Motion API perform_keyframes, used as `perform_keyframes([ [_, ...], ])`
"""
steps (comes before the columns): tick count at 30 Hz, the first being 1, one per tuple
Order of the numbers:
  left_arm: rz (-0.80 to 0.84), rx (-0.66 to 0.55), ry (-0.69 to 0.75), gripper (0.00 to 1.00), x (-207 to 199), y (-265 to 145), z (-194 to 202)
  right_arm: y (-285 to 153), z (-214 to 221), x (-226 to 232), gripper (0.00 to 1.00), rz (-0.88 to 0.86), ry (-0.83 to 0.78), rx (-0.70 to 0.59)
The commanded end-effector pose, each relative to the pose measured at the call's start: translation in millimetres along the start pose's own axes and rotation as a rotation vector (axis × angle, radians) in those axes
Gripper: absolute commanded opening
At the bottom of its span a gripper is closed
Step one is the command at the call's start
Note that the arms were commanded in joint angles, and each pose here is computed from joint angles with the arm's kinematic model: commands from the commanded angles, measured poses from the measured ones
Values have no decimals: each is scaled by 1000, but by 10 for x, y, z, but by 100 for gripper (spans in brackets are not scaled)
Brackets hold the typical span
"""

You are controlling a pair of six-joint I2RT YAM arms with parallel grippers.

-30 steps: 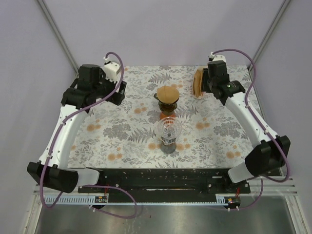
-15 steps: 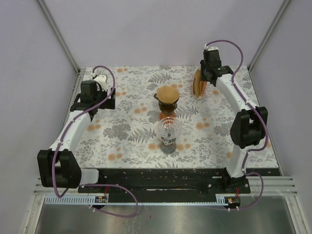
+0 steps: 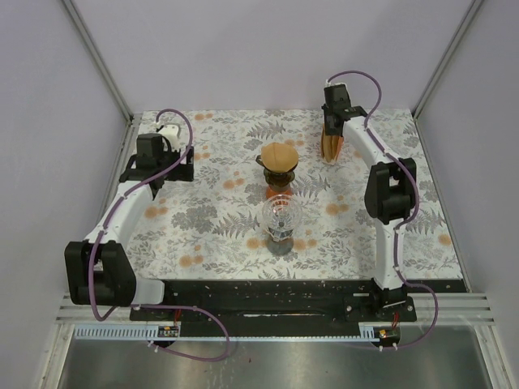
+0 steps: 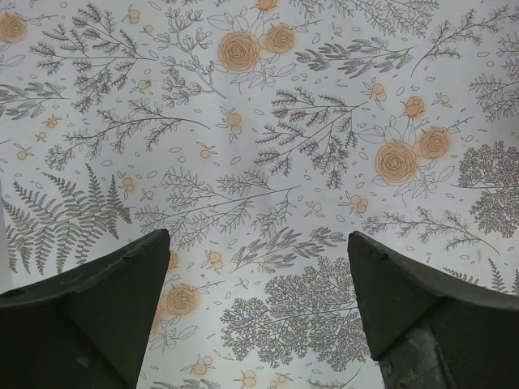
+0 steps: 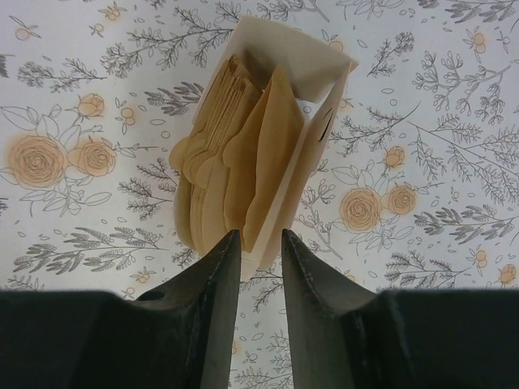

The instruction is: Place the coffee filter in the dripper

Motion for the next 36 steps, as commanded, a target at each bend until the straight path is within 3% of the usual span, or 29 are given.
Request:
perform_keyframes([
  [1, 32, -50, -11, 94, -27, 32, -179, 45, -185, -39, 35, 42, -38, -39],
  [21, 56, -20, -18, 94, -40, 61, -155, 478, 48, -31, 34, 118, -82, 46],
  [25, 56, -24, -15, 94, -38, 48, -172, 550, 82, -55, 21, 122, -75, 55],
  [29, 56, -23, -16, 94, -36, 35, -172, 541, 47, -58, 17, 112, -59, 49],
  [32, 56, -23, -17, 94, -32, 33, -175, 513, -19, -63, 1, 100, -41, 35],
  [36, 62, -27, -20, 94, -41, -1, -190, 288, -187, -75, 0, 71, -26, 8],
])
Point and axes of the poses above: each gripper's point midway between its finger pads, its own y axis out along the fingers, its own x axis along the line the jaws close on, z = x × y, the point moved 2 cm from there along -y, back along the fingers, and after that the axes turned 2 degrees about y, right-handed, at the moved point
